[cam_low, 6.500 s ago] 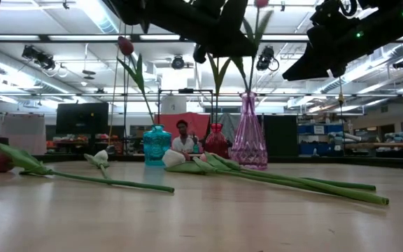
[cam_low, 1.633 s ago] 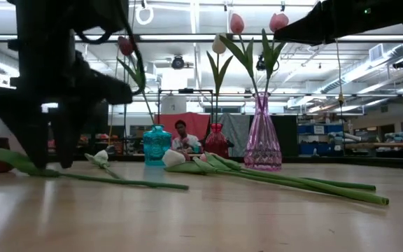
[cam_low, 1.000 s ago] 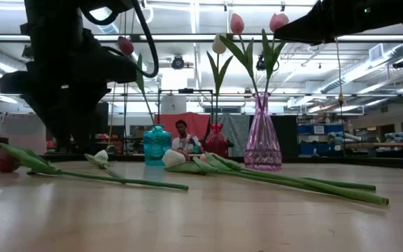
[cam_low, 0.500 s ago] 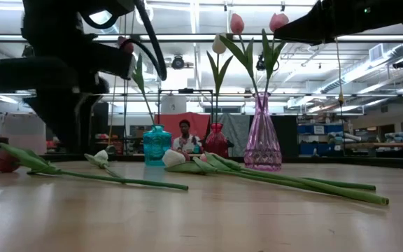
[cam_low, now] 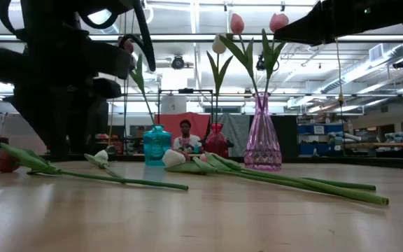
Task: Sort flowers into vase by color
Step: Put the left red tulip into the the blue vase
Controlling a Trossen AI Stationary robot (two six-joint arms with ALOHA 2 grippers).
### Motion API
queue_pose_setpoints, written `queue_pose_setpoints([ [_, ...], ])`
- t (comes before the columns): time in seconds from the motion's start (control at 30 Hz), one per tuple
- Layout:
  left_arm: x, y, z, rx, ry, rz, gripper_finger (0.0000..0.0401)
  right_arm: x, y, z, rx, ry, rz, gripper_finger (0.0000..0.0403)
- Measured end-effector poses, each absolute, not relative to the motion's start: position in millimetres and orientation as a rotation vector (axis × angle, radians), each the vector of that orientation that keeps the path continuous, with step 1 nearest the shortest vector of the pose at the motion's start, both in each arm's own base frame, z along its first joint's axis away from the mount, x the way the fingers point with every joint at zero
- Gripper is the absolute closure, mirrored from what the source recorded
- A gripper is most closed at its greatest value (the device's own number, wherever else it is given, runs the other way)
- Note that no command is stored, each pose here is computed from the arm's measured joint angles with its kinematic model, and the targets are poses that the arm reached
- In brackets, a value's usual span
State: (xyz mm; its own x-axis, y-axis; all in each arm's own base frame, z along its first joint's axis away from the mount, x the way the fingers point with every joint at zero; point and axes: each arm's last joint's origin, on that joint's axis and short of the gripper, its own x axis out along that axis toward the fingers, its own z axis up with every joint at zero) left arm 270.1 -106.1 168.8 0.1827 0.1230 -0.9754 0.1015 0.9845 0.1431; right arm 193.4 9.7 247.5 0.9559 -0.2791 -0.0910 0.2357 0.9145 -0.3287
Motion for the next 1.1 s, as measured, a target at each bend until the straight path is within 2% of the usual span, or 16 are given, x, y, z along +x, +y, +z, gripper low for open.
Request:
queue_pose_setpoints([
  [0.27,264,-102,156,0.209,1.410,-0.006,0.0247,193,10,248,-0.321,0.136,-0.266,0.0253],
  [0.47,258,-99,147,0.197,1.449,-0.068,0.0321,193,10,248,-0.320,0.135,-0.266,0.0253],
  [0.63,261,-102,148,0.317,1.412,-0.179,0.0389,193,10,248,-0.320,0.134,-0.266,0.0253],
  [0.93,265,-103,166,0.577,1.425,-0.334,0.0389,194,11,248,-0.319,0.128,-0.230,0.0253],
  [1.1,267,-103,169,0.862,1.387,-0.440,0.0389,194,12,248,-0.317,0.120,-0.198,0.0253],
])
